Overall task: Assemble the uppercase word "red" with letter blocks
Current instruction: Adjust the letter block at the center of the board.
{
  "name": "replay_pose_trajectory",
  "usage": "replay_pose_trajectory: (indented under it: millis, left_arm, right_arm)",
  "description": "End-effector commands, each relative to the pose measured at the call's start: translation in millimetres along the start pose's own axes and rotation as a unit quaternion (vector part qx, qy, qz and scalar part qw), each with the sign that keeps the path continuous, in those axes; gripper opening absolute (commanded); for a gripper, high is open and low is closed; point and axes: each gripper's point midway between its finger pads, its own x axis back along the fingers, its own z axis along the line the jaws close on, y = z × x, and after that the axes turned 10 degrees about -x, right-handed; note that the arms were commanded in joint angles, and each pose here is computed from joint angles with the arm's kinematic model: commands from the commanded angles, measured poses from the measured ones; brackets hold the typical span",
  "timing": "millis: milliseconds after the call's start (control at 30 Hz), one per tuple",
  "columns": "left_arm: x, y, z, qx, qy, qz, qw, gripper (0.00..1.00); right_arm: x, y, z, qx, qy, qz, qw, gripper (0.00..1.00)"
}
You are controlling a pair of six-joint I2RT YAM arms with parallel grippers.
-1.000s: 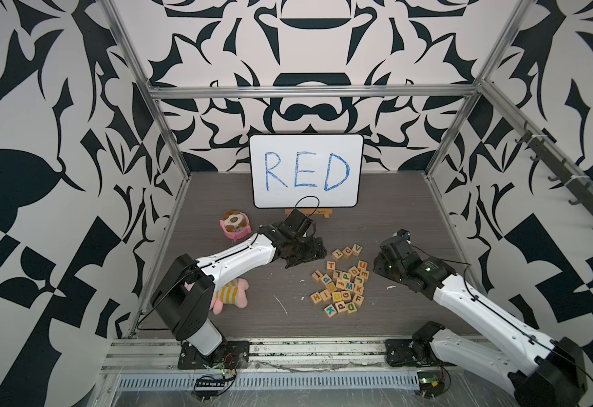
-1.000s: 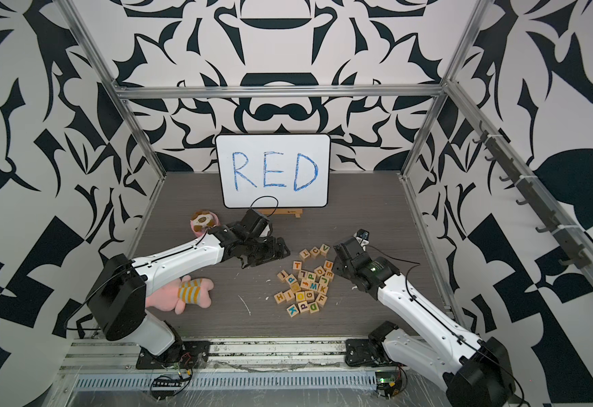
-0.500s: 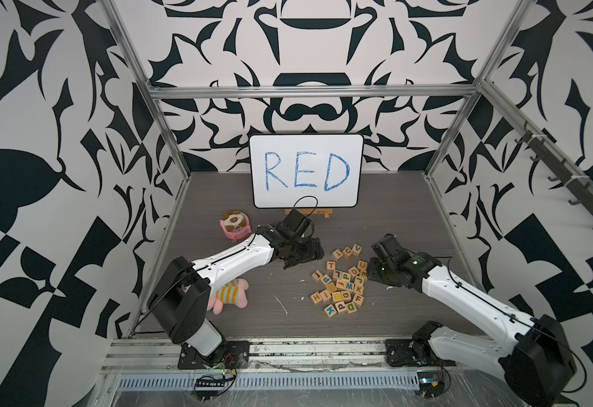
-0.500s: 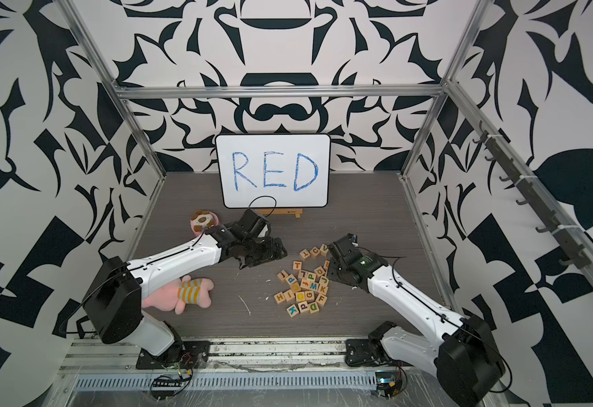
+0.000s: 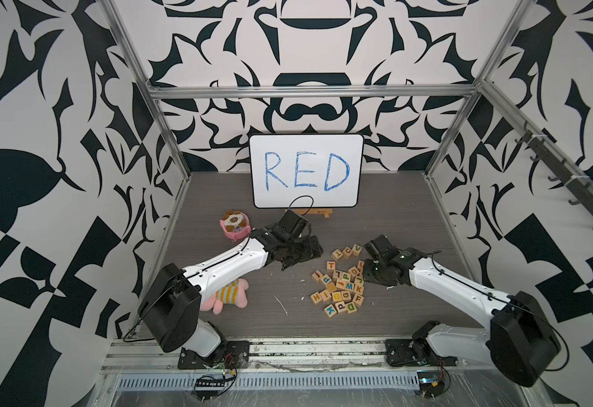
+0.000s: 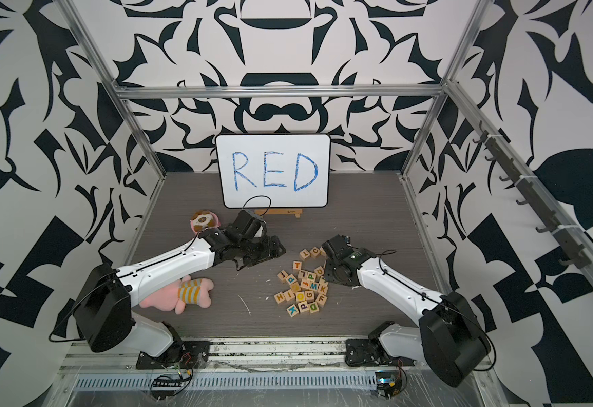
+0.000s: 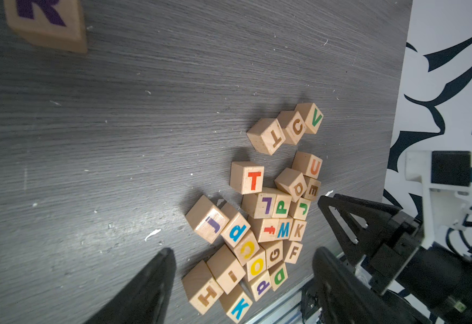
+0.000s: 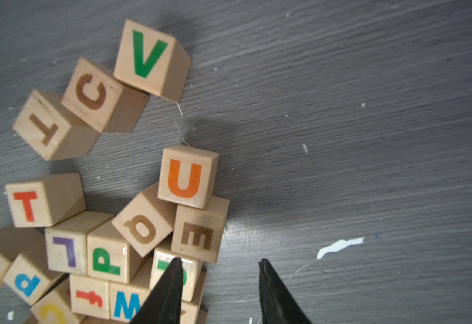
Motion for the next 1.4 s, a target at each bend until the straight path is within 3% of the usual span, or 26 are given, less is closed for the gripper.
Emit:
replay_pose_trajectory:
  millis: [0, 800, 1367]
  left_arm:
    - [-1, -1, 2, 0.007, 0.001, -0.004, 1.000, 0.82]
    - [1, -4, 9, 0.008, 0.011, -0.007, 1.000, 0.83]
    - [0, -6, 11, 0.010, 0.014, -0.005, 1.000, 0.83]
  right_arm:
    - [3, 10, 14, 0.008, 0.016, -0.013, 1.000, 0.44]
    - [-12, 9, 22, -0.011, 0.019, -0.005, 1.000, 0.45]
    - [-10, 7, -2, -0.008, -0.023, -0.019, 1.000, 0.43]
